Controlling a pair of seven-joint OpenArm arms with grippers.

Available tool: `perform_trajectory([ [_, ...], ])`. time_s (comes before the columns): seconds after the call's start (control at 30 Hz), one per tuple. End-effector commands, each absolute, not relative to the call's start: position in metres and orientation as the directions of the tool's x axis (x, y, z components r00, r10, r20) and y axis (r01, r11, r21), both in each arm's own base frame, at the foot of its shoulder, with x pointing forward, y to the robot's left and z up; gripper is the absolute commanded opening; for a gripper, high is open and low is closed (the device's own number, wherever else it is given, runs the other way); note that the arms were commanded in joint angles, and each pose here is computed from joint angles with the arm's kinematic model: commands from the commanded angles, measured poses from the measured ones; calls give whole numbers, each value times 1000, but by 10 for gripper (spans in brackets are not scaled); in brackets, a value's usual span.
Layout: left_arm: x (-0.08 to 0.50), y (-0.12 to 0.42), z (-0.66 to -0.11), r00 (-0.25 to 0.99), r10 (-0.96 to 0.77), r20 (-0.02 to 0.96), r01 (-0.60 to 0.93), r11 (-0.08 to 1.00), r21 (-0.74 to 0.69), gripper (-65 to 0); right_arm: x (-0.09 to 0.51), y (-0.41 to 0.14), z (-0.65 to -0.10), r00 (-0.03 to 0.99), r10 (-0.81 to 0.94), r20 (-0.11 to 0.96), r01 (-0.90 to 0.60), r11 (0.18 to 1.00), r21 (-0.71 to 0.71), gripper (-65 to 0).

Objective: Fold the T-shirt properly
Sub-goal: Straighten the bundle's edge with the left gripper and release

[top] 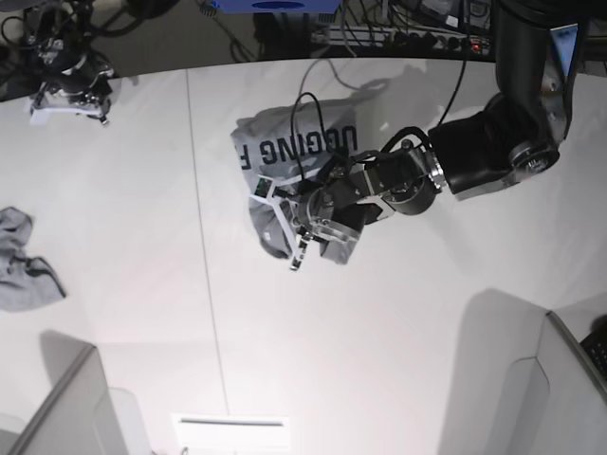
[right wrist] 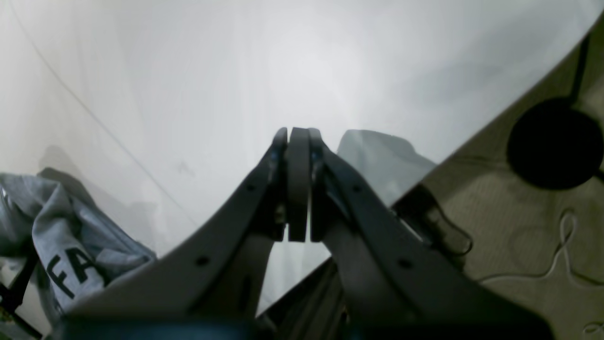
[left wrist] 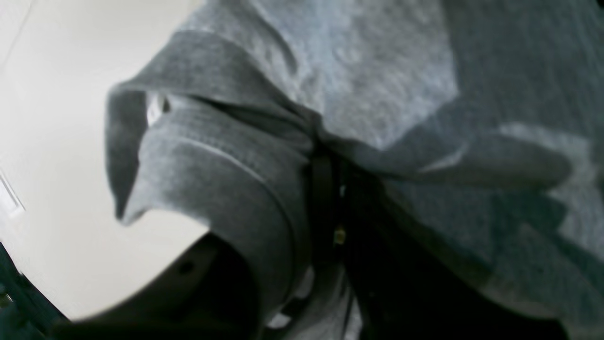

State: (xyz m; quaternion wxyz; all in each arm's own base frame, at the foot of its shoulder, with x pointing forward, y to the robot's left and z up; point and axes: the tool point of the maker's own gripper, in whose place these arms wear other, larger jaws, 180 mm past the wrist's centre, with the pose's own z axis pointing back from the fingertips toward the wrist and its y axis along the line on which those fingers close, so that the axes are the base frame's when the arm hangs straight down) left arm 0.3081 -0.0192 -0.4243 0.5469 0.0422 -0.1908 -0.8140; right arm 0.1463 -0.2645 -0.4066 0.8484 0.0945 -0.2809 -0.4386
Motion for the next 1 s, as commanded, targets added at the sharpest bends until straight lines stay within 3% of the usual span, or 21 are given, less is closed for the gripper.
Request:
perform_trajectory([
  [0.0,310,-18,-422,-401,-906,137,872,-331,360,-650,150,-271,-398,456,-779,430,676,617,402,-650],
  [0.37,305,-59,-401,-448,-855,262,854,-321,410,-650,158,-272,-395,446,-779,441,668,617,416,-650],
  [0.87,307,-57,-402,-440,-860,258,857,-317,406,-650,164,-269,-394,446,-780,439,660,618,427,-650],
  [0.97,317,-50,-399,-429,-882,196,850,-320,419,-650,166,-268,-394,448,-779,438,657,619,430,-650],
])
